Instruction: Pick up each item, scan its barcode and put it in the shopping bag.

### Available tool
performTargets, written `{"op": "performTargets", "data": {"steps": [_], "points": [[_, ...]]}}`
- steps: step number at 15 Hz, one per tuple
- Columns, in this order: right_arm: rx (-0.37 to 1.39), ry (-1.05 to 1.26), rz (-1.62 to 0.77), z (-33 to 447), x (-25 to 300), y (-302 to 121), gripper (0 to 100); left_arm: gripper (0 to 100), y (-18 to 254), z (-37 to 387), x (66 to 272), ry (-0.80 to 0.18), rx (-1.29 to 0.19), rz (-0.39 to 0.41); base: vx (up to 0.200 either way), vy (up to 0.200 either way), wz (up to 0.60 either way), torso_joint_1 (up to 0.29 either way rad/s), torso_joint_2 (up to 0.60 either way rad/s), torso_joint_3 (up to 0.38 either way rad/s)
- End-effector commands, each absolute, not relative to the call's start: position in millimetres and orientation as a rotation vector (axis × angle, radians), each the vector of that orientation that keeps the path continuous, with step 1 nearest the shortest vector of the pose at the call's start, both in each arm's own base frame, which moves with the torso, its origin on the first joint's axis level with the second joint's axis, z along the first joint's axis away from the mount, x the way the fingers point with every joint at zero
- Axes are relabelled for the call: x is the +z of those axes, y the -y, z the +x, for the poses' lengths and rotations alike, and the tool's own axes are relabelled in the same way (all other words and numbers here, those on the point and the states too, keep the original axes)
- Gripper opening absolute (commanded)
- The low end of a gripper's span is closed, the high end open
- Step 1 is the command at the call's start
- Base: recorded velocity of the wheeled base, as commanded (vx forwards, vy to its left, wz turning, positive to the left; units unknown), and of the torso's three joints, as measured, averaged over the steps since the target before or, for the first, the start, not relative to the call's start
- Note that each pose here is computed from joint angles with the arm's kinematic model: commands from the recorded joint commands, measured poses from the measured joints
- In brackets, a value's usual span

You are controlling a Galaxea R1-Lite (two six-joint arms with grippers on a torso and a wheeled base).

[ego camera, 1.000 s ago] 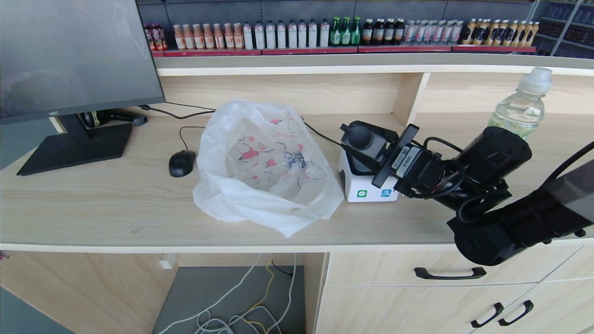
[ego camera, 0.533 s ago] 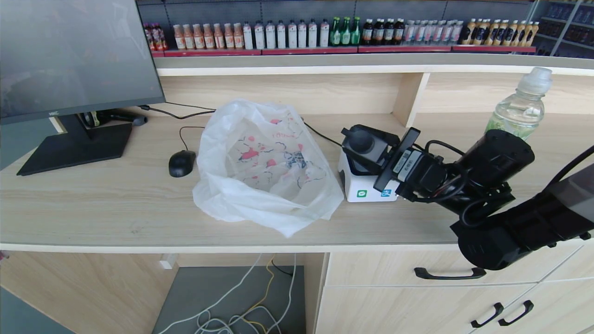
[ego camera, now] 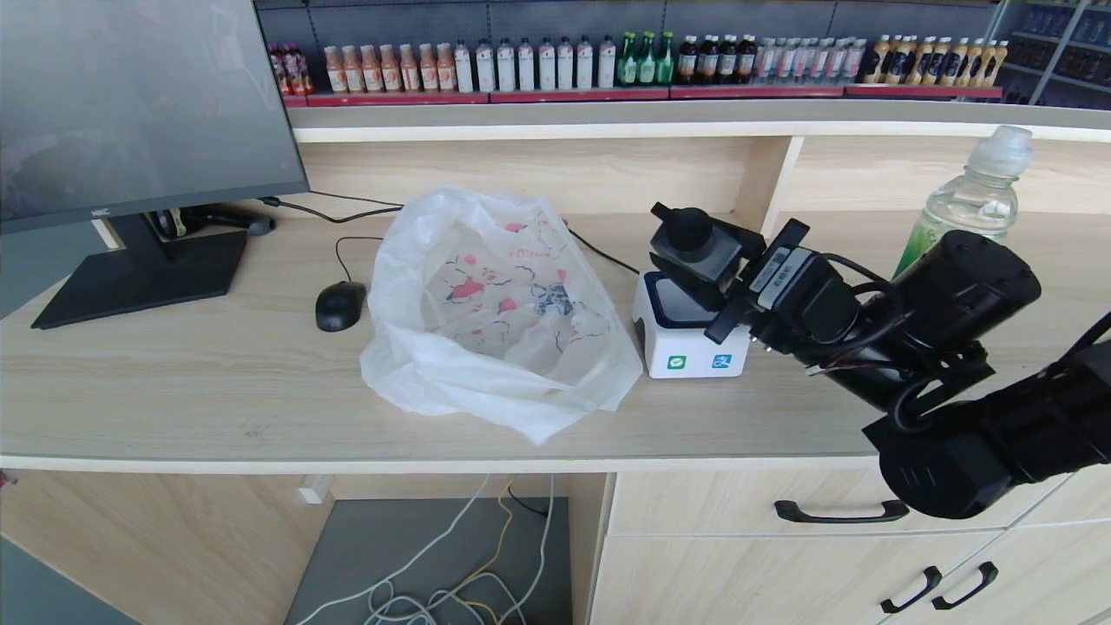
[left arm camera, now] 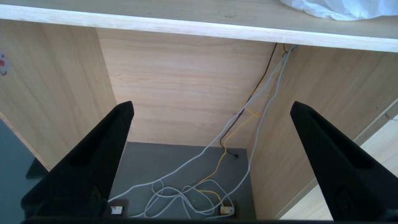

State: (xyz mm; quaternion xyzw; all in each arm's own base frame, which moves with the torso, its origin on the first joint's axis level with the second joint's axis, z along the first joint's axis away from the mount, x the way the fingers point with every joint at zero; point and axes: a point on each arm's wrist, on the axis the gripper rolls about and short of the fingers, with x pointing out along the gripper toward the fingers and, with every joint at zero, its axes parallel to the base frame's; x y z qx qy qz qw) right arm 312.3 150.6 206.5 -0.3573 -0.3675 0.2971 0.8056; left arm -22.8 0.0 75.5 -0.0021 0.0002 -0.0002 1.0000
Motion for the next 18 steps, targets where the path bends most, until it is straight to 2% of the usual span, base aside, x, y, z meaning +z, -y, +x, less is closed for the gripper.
{"op": "performTargets", "data": {"steps": [1, 6, 8, 13, 14, 16, 18], "points": [[0.638, 0.781, -0.680, 295, 217, -159, 0, 100, 0, -23, 75, 0.000, 0.000, -0.005, 0.000, 0.000, 0.00, 0.000, 0.00, 0.000], [0.634, 0.659, -0.403, 283, 224, -159, 0, 100, 0, -23, 75, 0.000, 0.000, -0.005, 0.000, 0.000, 0.00, 0.000, 0.00, 0.000], [0.718, 0.547, -0.261, 269, 208, -162, 0, 100, 0, -23, 75, 0.000, 0.000, -0.005, 0.000, 0.000, 0.00, 0.000, 0.00, 0.000], [0.730, 0.503, -0.129, 265, 205, -153, 0, 100, 0, -23, 75, 0.000, -0.002, 0.000, 0.000, 0.000, 0.00, 0.000, 0.00, 0.000], [0.688, 0.502, -0.117, 267, 206, -152, 0, 100, 0, -23, 75, 0.000, 0.000, 0.002, 0.000, 0.000, 0.00, 0.000, 0.00, 0.000], [0.519, 0.516, 0.057, 269, 223, -168, 0, 100, 0, -23, 75, 0.000, -0.002, 0.000, 0.000, 0.000, 0.00, 0.000, 0.00, 0.000], [0.500, 0.506, 0.107, 269, 224, -176, 0, 100, 0, -23, 75, 0.000, -0.002, 0.000, 0.000, 0.200, 0.00, 0.000, 0.00, 0.005]]}}
